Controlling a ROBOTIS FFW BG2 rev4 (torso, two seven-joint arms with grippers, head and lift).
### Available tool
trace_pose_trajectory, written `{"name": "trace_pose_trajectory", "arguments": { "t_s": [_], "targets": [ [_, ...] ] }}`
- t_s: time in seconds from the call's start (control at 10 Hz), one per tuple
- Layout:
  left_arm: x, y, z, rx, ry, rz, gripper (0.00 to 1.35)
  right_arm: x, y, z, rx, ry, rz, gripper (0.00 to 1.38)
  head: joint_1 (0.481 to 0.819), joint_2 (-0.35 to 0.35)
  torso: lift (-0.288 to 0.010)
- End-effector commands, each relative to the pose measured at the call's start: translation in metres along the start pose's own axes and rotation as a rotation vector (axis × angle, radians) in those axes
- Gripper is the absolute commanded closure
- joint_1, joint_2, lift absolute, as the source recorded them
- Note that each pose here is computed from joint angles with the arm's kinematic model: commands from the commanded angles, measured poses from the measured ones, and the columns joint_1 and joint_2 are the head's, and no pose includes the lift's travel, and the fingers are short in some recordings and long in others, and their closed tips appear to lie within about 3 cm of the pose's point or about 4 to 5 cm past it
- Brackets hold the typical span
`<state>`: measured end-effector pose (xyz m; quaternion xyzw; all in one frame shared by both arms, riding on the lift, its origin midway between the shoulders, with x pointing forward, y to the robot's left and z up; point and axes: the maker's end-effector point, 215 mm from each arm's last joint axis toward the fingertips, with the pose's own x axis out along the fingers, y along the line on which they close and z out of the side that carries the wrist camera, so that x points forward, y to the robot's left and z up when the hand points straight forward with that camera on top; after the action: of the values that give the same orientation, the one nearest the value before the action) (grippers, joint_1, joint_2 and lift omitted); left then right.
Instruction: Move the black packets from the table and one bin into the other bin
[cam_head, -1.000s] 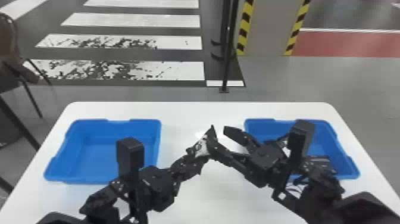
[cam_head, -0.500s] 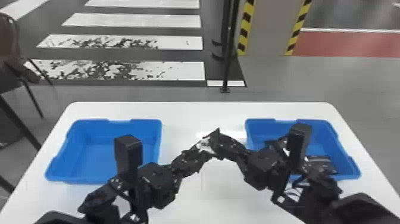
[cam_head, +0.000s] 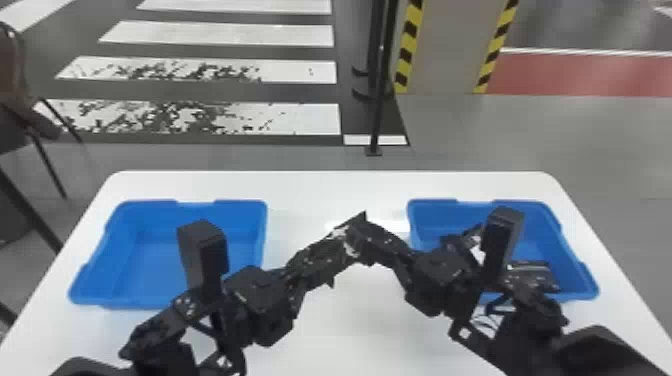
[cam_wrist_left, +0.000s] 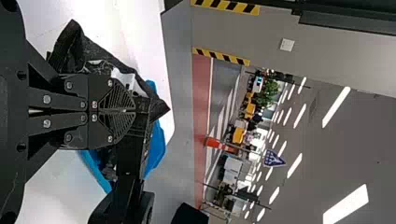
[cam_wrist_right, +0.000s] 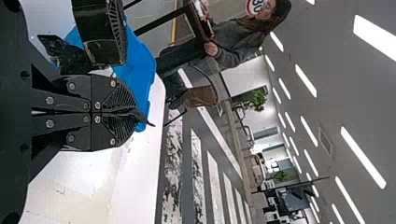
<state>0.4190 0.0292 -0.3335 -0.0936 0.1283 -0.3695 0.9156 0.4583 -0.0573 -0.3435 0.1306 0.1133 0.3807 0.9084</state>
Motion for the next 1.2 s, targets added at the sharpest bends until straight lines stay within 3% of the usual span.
{"name": "trace_pose_trajectory", "arguments": {
  "t_s": [0.0, 0.1, 0.2, 0.5, 0.6, 0.8, 1.0, 1.1],
  "targets": [
    [-0.003, 0.004, 0.003, -0.007, -0.013, 0.008, 0.90, -0.002, -0.003, 0.023, -0.014, -0.051, -0.001, 1.22, 0.695, -0.037, -0.110],
    [-0.005, 0.007, 0.001, -0.005, -0.015, 0.018, 0.40, -0.005, -0.009, 0.044, -0.043, -0.090, -0.014, 1.22, 0.695, -0.036, -0.110],
    [-0.007, 0.011, 0.007, 0.009, -0.043, 0.028, 0.03, -0.011, -0.022, 0.063, -0.079, -0.118, -0.042, 1.22, 0.695, -0.041, -0.110],
    [-0.016, 0.025, 0.007, 0.023, -0.066, 0.068, 0.22, -0.064, -0.107, 0.085, -0.184, -0.120, -0.250, 1.21, 0.695, -0.092, -0.110],
    [-0.022, 0.033, 0.009, 0.025, -0.081, 0.092, 0.23, -0.096, -0.146, 0.085, -0.231, -0.085, -0.360, 1.21, 0.695, -0.107, -0.110],
    [-0.032, 0.042, 0.014, 0.033, -0.112, 0.126, 0.23, -0.170, -0.212, 0.074, -0.274, 0.001, -0.562, 1.21, 0.695, -0.202, -0.110],
    [-0.036, 0.047, 0.018, 0.041, -0.130, 0.142, 0.23, -0.205, -0.237, 0.065, -0.302, 0.057, -0.653, 1.21, 0.695, -0.298, -0.110],
    [-0.036, 0.047, 0.019, 0.041, -0.133, 0.141, 0.23, -0.210, -0.243, 0.061, -0.298, 0.064, -0.669, 1.18, 0.695, -0.312, -0.110]
  ]
}}
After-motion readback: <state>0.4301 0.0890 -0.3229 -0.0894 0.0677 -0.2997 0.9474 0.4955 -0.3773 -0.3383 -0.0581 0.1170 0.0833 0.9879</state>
